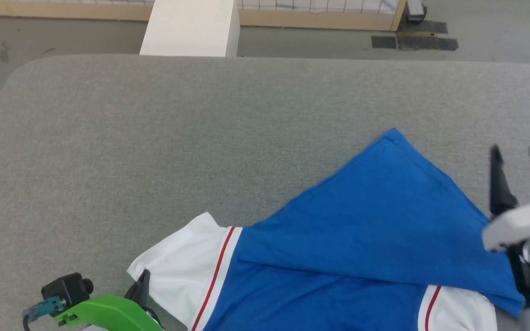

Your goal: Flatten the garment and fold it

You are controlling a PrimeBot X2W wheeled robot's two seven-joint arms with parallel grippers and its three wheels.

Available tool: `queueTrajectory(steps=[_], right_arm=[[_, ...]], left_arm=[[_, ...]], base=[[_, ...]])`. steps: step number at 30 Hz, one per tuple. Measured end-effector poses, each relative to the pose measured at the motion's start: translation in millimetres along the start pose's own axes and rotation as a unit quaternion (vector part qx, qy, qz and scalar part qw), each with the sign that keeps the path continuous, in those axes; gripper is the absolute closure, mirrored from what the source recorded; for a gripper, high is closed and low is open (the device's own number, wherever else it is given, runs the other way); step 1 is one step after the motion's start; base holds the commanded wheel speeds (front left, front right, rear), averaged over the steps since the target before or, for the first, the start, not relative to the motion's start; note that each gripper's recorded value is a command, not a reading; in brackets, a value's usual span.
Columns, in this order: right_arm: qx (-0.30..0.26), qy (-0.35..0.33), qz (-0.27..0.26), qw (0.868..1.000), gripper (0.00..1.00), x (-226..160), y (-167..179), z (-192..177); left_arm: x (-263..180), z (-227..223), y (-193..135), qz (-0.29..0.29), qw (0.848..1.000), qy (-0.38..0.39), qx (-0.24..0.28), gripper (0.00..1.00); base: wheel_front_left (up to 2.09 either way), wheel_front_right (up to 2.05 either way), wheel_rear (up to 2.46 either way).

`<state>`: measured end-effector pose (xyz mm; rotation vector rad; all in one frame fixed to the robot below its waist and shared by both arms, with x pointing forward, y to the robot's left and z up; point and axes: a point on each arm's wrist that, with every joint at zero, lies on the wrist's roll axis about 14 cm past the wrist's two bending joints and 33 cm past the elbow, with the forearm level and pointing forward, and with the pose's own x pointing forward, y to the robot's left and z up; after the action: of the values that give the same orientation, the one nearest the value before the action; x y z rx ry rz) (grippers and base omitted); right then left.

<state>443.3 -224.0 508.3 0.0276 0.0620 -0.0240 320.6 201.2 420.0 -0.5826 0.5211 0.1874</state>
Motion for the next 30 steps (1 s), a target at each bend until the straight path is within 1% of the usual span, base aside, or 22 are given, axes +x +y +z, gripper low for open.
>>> queueTrajectory(steps=[2,5,9,12,15,18,20,22,25,26,28,29,30], right_arm=[[-0.005,0.003,0.027,1.0,0.0,13,15,-3],[-0.009,0.028,0.069,0.997,0.0,34,41,-13],[-0.021,0.1,0.108,0.989,0.0,61,65,-36],[-0.038,0.166,0.117,0.978,0.0,77,70,-58],[-0.049,0.242,0.118,0.962,0.0,89,73,-82],[-0.061,0.298,0.121,0.945,0.0,97,79,-101],[-0.072,0.324,0.125,0.935,0.0,100,83,-109],[-0.082,0.337,0.13,0.929,0.0,105,88,-114],[-0.096,0.373,0.133,0.913,0.0,106,92,-129],[-0.098,0.381,0.134,0.91,0.31,106,93,-131],[-0.107,0.388,0.14,0.905,0.79,108,98,-132],[-0.108,0.39,0.14,0.904,1.0,108,98,-132],[-0.108,0.39,0.14,0.903,1.0,107,99,-131]], left_arm=[[2,1,1,0.003,1.0,0.0,-0.001,1.0],[6,1,2,0.005,1.0,0.0,-0.001,1.0],[12,0,4,0.01,1.0,0.001,-0.004,1.0],[16,0,6,0.015,1.0,0.0,-0.012,1.0],[19,-2,11,0.023,1.0,0.001,-0.016,1.0],[22,-5,17,0.033,0.999,0.003,-0.017,1.0],[24,-7,19,0.038,0.999,0.005,-0.019,1.0],[25,-8,21,0.042,0.999,0.005,-0.021,1.0],[26,-12,27,0.051,0.998,0.009,-0.028,1.0],[27,-13,28,0.053,0.998,0.01,-0.028,1.0],[27,-14,30,0.056,0.998,0.011,-0.028,1.0],[27,-14,30,0.056,0.998,0.011,-0.028,1.0],[27,-13,30,0.055,0.998,0.009,-0.029,1.0]], base=[[0.0,0.0,0.0],[0.0,0.0,0.0],[0.0,0.0,0.0],[0.0,0.0,0.0],[0.0,0.0,0.0],[0.0,0.0,0.0],[0.0,0.0,0.0],[0.0,0.0,0.0],[0.0,0.0,0.0],[0.0,0.0,0.0],[0.0,0.0,0.0],[0.0,0.0,0.0],[0.0,0.0,0.0]])
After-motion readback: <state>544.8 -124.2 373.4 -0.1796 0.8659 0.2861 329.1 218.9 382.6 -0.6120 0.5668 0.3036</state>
